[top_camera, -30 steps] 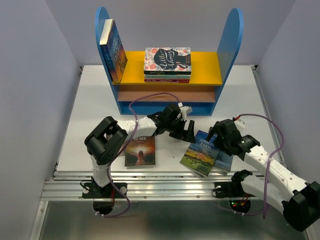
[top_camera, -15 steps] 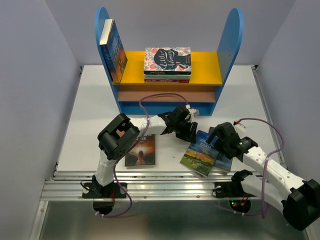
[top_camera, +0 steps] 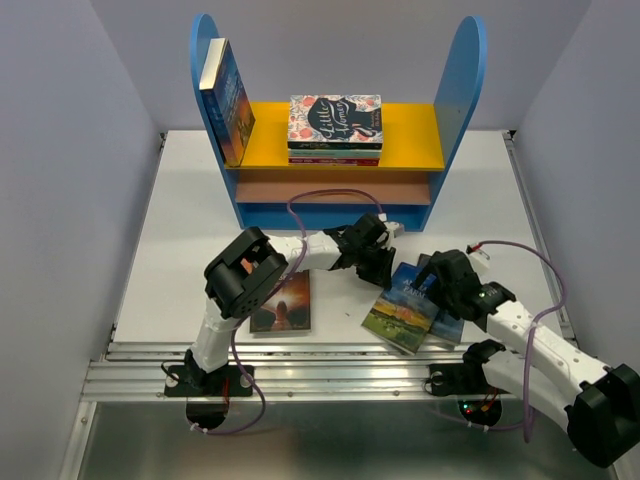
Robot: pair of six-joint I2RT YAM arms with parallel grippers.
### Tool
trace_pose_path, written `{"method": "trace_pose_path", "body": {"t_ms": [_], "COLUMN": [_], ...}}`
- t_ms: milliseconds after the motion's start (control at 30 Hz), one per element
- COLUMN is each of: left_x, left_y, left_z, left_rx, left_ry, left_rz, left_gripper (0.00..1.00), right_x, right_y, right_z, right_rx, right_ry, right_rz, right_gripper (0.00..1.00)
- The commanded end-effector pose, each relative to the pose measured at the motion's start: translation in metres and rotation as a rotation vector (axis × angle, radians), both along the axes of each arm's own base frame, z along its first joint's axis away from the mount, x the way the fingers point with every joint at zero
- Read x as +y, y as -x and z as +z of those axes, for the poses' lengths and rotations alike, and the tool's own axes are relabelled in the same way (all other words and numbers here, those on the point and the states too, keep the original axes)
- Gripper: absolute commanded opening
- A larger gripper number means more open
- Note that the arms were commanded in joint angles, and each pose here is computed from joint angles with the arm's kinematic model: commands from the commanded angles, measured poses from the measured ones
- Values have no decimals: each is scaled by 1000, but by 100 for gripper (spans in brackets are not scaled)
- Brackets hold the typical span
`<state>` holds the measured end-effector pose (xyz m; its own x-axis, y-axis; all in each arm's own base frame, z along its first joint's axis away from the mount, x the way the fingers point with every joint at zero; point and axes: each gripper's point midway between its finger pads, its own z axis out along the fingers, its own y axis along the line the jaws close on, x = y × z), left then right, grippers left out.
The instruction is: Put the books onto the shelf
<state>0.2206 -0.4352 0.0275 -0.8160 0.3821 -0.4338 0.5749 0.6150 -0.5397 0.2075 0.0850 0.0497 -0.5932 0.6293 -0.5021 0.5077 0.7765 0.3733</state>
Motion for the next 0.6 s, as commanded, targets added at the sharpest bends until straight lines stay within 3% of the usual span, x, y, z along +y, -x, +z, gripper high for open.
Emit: {"method": "trace_pose_path", "body": {"t_ms": [0,300,567], "left_x": [2,1,-2], "left_y": [6,6,-3], "left_z": [-4,-9,-4], "left_rx": [8,14,-18], "left_ry": [-39,-45,-48], "left_rz": [-16,-10,7], "left_gripper": [27,21,21], "right_x": [23,50,66], "right_y": [-8,-35,-38], "right_z": [6,86,82], "right_rx": [-54,-338,-294], "right_ry": [-99,-193,-197], "right_rz": [72,223,314], "right_gripper": [98,95,91]}}
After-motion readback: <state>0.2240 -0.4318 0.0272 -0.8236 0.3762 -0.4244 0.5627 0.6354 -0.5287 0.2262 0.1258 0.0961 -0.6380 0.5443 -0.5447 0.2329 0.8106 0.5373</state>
